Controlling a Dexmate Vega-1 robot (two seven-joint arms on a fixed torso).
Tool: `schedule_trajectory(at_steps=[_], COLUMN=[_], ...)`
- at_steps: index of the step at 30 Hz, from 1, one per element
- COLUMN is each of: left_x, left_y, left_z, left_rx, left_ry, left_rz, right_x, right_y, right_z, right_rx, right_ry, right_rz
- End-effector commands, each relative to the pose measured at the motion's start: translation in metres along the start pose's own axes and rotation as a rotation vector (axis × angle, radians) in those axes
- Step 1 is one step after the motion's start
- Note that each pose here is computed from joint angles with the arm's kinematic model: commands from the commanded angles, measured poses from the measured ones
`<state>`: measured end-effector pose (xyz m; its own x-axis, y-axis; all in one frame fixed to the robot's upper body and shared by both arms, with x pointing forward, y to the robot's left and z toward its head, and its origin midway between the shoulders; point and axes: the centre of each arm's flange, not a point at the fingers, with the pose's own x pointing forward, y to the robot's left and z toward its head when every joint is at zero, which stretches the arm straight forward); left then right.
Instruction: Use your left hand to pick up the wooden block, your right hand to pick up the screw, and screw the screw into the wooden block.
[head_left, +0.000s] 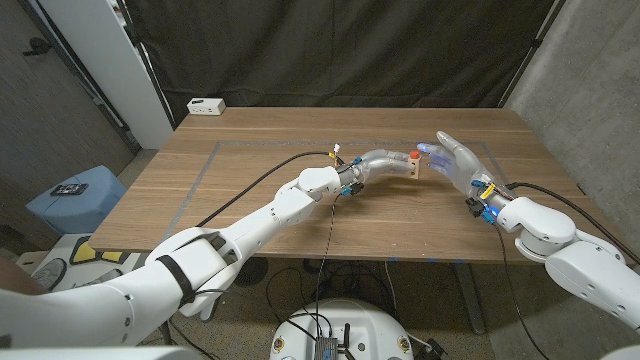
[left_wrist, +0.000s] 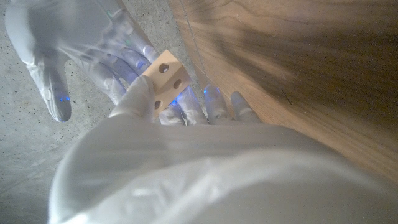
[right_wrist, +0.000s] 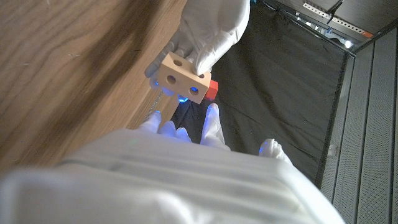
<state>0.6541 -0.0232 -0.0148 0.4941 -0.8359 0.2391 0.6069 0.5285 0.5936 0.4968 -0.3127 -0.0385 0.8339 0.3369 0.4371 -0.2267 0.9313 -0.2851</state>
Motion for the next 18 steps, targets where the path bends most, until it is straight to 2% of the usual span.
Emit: schedule_trajectory(at_steps=[1, 18], left_x=[-0.0011, -0.0022], left_y=[-0.0008, 0.0001], left_z=[0.0002, -0.0004], left_rx=[0.001, 0.0], left_ry=[-0.001, -0.002], left_rz=[0.002, 0.006], right_x=[0.005, 0.0064], right_y=[0.0028, 0.005], right_z=[-0.0014, -0.0014], right_rx=[0.006, 0.008], right_ry=[-0.004, -0.002], right_rz=[0.018, 0.022])
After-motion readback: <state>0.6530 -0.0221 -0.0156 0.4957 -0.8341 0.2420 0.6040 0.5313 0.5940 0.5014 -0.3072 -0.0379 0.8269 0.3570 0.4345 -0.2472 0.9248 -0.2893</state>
